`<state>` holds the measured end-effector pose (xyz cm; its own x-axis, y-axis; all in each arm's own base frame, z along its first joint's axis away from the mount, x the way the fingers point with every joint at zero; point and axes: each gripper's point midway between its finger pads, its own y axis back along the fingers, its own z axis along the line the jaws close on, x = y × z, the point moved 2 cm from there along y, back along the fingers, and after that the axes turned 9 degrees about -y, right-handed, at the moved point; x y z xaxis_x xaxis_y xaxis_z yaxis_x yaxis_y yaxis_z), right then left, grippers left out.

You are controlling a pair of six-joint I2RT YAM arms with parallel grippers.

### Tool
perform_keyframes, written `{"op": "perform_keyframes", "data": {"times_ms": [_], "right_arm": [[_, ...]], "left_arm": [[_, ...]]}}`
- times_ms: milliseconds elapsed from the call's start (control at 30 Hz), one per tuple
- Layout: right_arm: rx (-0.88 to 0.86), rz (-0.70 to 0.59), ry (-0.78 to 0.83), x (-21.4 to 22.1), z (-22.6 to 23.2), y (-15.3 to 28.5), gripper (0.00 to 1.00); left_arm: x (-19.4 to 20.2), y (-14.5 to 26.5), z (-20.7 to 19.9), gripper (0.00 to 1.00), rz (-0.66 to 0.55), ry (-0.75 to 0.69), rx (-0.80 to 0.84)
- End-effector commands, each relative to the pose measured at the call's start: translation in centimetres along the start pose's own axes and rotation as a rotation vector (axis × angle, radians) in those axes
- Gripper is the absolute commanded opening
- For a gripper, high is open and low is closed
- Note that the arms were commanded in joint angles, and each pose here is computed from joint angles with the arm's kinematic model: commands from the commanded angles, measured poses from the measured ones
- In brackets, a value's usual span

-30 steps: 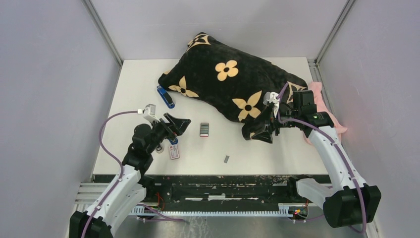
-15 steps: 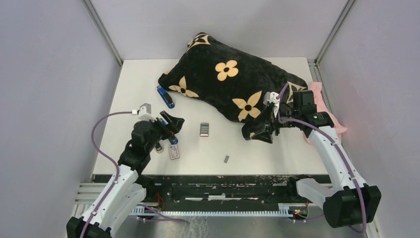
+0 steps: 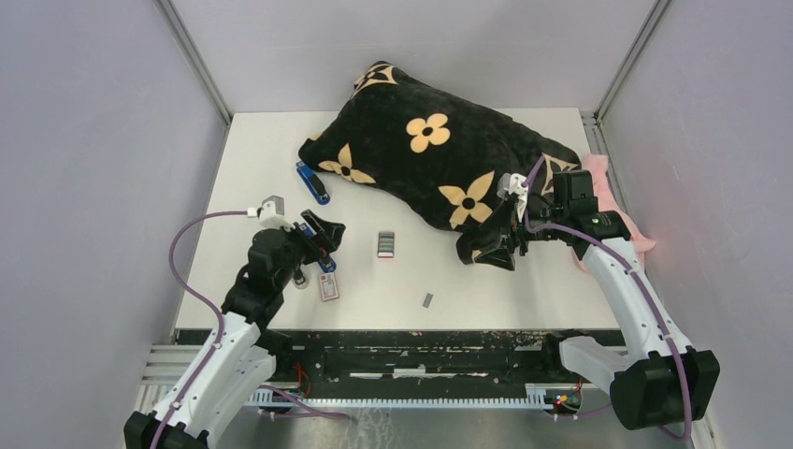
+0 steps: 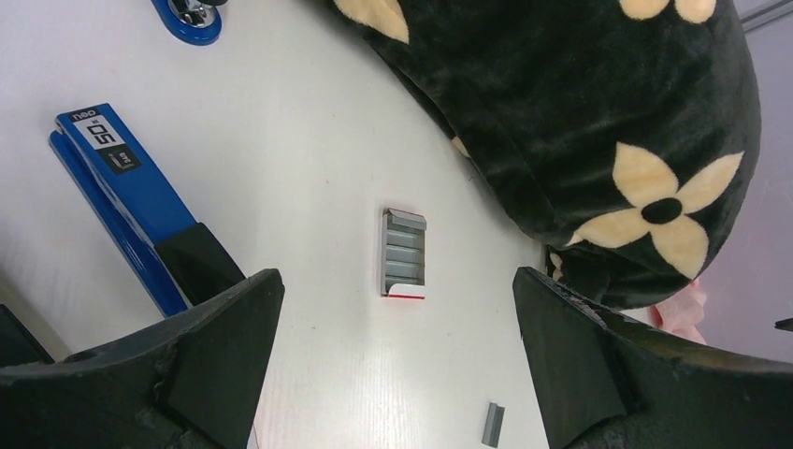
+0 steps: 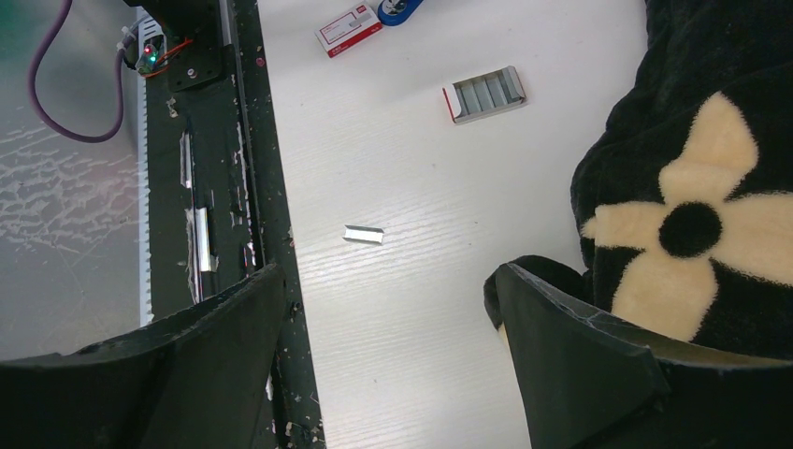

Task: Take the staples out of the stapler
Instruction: Pick up the stapler from the center of the board.

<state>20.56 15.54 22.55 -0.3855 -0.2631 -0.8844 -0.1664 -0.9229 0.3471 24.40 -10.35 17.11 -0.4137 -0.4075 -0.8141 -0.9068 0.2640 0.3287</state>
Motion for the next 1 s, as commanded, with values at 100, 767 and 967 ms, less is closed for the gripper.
{"op": "perform_keyframes", "data": {"times_ms": [100, 767, 967], "right_arm": [[-0.016, -0.033, 0.042, -0.8, 0.3, 0.1, 0.89], [-0.019, -0.033, 0.038, -0.8, 0.2, 0.0, 0.90], [-0.014, -0.032, 0.040, -0.8, 0.2, 0.1, 0.90]], "left_arm": [[-1.1, 0.0, 0.2, 0.99, -0.052, -0.034, -0.019], [-0.6, -0.7, 3.2, 0.99, 0.027, -0.059, -0.390], [0.2, -1.2, 3.0, 0.99, 0.036, -0.095, -0.440]]}}
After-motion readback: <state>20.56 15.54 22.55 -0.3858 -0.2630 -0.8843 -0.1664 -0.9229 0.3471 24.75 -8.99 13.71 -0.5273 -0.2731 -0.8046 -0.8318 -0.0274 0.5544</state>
